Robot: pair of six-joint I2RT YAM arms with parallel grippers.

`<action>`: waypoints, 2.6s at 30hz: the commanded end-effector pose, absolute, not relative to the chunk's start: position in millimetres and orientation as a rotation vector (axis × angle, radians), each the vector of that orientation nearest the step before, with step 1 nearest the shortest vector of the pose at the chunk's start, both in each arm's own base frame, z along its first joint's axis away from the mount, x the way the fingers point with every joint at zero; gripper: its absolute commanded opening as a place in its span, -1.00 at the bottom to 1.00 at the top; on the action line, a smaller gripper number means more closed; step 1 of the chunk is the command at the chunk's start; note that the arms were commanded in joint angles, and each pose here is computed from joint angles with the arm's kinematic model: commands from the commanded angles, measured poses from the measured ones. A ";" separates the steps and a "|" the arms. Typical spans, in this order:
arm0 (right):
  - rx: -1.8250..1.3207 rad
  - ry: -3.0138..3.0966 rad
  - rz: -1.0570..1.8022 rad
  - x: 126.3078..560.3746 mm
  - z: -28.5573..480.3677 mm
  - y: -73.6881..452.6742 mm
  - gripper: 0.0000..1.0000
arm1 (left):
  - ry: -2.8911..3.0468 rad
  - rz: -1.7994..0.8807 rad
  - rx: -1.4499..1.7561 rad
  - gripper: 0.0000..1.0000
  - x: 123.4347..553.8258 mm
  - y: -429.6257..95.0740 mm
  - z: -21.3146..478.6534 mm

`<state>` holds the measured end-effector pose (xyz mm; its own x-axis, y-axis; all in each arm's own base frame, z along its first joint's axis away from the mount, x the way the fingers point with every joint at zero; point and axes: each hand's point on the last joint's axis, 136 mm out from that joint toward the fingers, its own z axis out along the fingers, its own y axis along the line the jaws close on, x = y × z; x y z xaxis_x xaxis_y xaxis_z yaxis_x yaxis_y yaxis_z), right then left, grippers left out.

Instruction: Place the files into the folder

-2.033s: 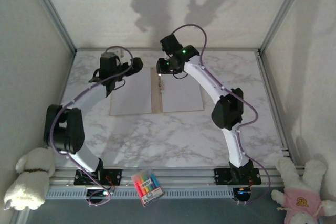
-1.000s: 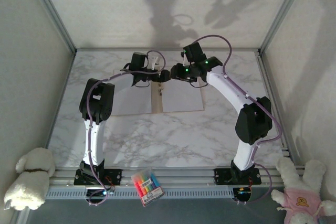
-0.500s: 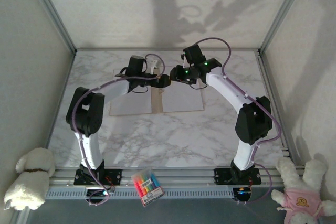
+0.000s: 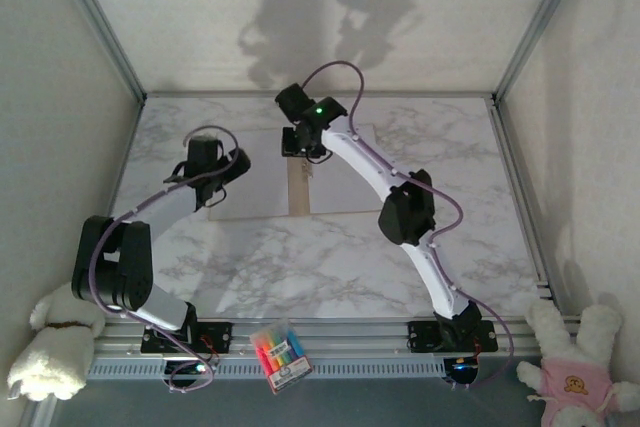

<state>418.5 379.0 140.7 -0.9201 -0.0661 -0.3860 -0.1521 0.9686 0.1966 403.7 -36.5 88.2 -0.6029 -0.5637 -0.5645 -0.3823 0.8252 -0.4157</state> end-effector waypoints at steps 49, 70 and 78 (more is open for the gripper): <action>-0.150 2.758 0.058 435.0 76.2 368.9 -0.62 | 2.372 -0.281 -0.722 0.65 387.1 -24.3 50.9; -0.169 2.724 0.057 443.3 84.7 366.7 -0.39 | 2.382 -0.291 -0.719 0.65 386.9 -26.2 47.9; -0.163 2.726 0.068 445.4 84.6 365.8 -0.53 | 2.386 -0.290 -0.718 0.65 386.3 -26.5 46.6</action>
<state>438.8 368.7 82.8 -0.9168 -0.1095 -0.3840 -0.1322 0.9907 0.0331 383.4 -27.0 47.4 -0.6540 -0.5640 -0.5042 -0.4283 0.8254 -0.3678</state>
